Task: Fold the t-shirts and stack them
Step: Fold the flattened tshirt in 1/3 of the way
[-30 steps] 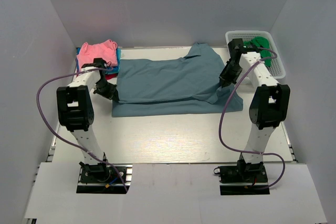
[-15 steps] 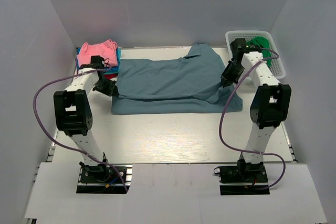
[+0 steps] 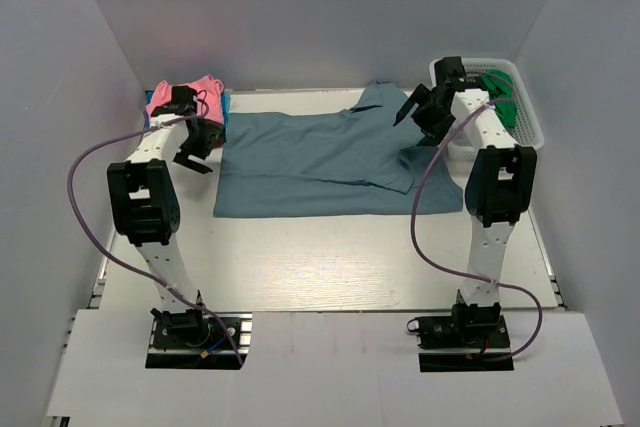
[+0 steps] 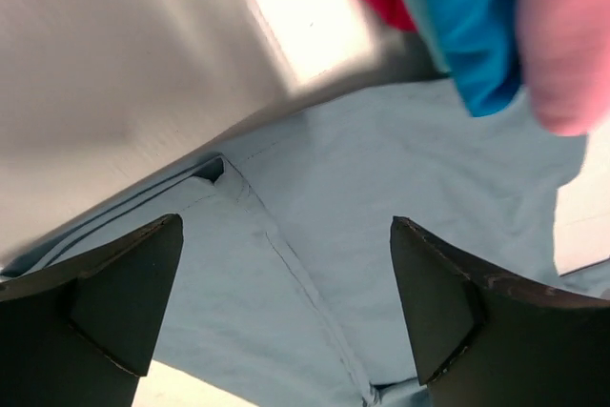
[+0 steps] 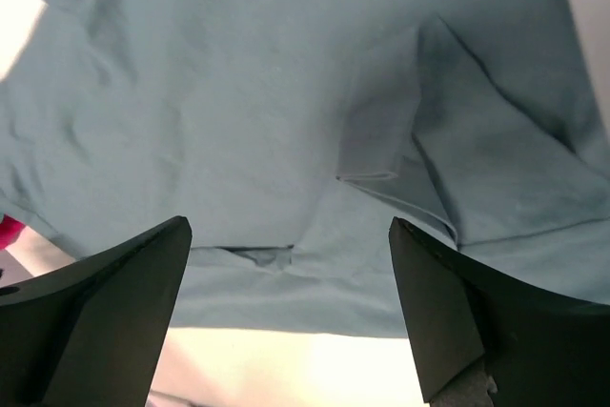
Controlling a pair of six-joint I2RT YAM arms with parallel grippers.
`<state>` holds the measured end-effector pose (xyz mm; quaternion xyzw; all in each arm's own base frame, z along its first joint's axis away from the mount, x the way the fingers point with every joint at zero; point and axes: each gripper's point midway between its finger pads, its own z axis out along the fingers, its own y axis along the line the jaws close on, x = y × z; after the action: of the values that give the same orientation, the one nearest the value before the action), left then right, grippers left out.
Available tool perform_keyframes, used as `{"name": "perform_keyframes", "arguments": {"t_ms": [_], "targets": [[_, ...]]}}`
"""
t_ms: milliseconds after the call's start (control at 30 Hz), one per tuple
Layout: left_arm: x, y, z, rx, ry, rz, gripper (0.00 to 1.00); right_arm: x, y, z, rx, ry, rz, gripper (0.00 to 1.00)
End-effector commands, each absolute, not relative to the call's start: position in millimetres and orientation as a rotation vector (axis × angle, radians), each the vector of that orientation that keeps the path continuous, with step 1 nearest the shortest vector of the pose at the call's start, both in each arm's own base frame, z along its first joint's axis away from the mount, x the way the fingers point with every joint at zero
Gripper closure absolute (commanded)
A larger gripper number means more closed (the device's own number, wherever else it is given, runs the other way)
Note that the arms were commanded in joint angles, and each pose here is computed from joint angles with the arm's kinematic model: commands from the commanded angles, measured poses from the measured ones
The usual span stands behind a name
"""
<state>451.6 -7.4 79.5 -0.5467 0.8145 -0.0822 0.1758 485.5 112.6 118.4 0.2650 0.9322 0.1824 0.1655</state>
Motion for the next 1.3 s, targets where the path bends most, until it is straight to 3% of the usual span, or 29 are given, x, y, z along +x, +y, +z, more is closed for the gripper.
{"name": "perform_keyframes", "arguments": {"t_ms": [0, 33, 133, 300, 467, 867, 1267], "targets": [[444, 14, 115, -1.532, 2.221, -0.130, 0.00, 492, 108, 175, 0.661, 2.497, 0.519, 0.10], [442, 17, 118, -1.533, 2.216, -0.114, 0.00, 483, 103, 159, 0.672, 2.526, 0.465, 0.10], [434, 12, 118, -1.507, 2.243, -0.140, 0.00, 469, 91, 194, 0.613, 2.431, 0.404, 0.10], [443, -30, 116, -1.318, 2.341, -0.339, 0.00, 420, 73, 140, 0.593, 2.524, 0.286, 0.10], [451, -65, 108, -1.199, 2.397, -0.425, 0.00, 416, 90, 138, 0.310, 2.543, 0.363, 0.10], [415, -96, 55, -1.033, 2.561, -0.311, 0.00, 414, 85, 58, 0.289, 2.543, 0.256, 0.10], [374, -80, 26, -1.018, 2.633, -0.154, 0.00, 349, 73, 12, 0.386, 2.619, 0.227, 0.10]]}}
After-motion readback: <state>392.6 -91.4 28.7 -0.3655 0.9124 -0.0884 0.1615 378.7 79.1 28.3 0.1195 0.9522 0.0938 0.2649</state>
